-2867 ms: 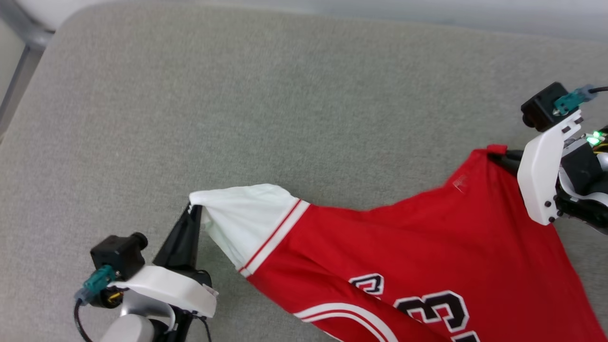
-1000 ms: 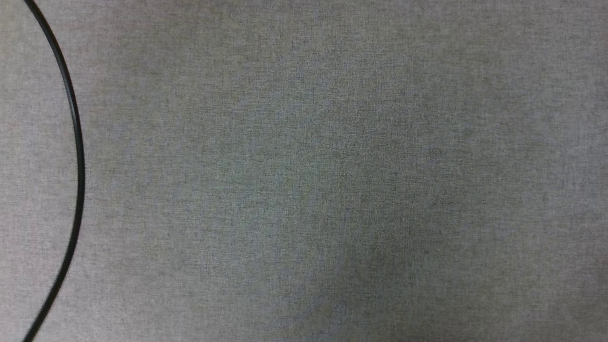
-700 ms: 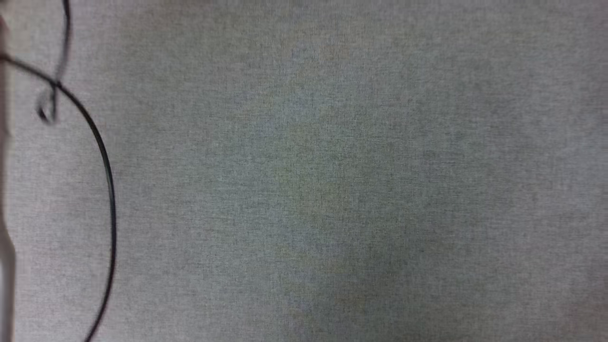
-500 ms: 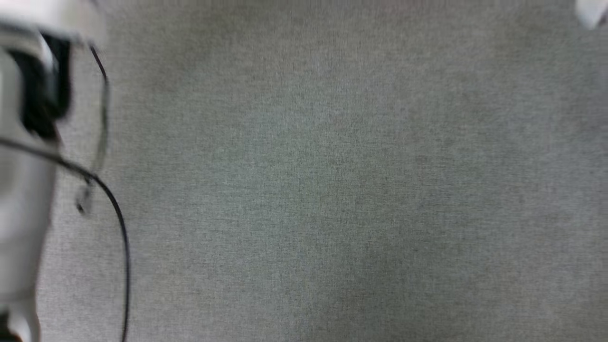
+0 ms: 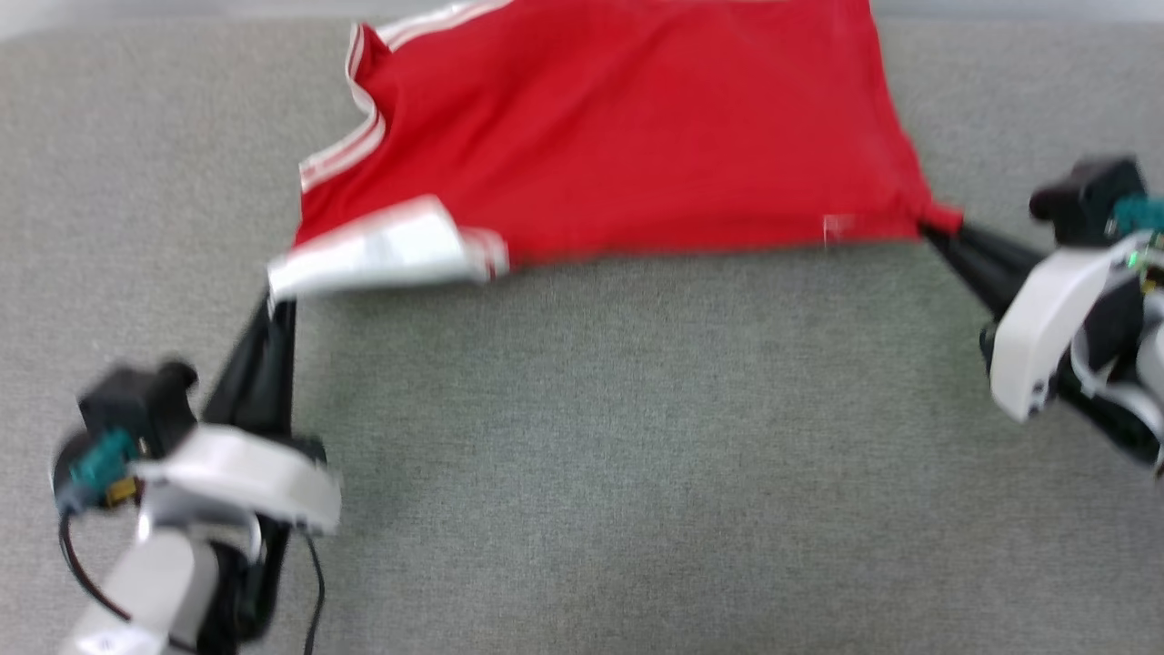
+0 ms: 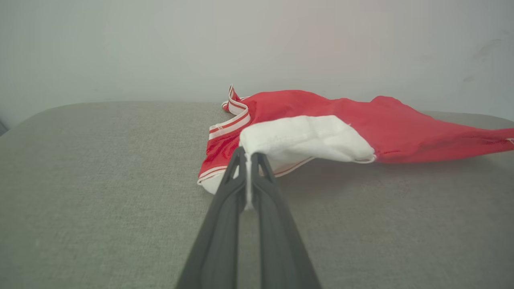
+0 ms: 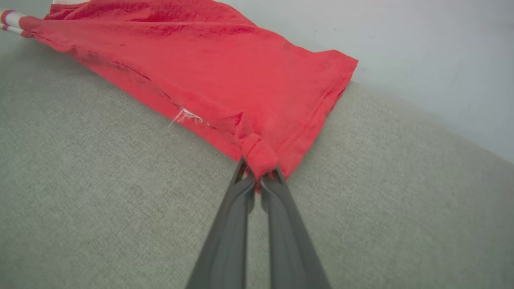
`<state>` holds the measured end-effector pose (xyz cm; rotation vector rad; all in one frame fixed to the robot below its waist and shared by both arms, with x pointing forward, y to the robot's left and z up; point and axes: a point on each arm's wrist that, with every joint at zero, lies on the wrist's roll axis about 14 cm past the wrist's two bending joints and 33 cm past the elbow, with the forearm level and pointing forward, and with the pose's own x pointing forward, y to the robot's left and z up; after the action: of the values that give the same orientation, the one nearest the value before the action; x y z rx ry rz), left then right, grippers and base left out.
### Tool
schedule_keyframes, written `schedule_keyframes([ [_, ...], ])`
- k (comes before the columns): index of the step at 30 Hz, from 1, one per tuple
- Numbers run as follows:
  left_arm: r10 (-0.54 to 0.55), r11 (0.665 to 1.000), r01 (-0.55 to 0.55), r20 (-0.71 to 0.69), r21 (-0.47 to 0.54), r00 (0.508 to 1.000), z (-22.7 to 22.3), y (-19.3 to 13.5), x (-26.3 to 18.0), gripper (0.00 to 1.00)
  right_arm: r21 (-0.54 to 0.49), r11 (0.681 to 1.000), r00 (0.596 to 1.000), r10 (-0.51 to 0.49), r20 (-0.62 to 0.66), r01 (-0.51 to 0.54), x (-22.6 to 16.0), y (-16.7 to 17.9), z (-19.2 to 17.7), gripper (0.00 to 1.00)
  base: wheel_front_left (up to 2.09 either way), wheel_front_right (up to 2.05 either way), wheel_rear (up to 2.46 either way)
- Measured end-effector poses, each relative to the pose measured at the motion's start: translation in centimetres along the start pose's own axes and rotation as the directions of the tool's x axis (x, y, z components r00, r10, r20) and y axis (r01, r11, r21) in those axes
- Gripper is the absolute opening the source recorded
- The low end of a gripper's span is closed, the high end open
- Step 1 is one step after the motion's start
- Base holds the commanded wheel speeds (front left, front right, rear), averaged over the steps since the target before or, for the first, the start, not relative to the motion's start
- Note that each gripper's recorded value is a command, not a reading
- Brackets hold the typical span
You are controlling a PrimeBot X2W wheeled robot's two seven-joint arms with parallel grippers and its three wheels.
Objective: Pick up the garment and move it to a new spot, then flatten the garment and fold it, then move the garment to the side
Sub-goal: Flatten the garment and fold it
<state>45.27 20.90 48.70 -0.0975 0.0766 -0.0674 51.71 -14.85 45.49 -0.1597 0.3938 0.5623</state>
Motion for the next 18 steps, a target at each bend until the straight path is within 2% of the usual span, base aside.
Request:
schedule_keyframes([
  [14,0.027,0.98,-0.075,-0.249,-0.185,0.968,-6.0,-1.9,-12.2,0.0,0.1,0.995,0.994,-0.013,-0.112,0.025,-9.4,3.7,-6.7,0.0,0.0,0.0,0.0],
  [18,0.027,0.97,-0.092,-0.277,-0.224,0.96,-6.7,-2.3,-14.5,0.0,0.14,0.99,0.988,-0.013,-0.152,0.035,-12.1,5.1,-8.9,0.0,0.0,0.0,0.0],
])
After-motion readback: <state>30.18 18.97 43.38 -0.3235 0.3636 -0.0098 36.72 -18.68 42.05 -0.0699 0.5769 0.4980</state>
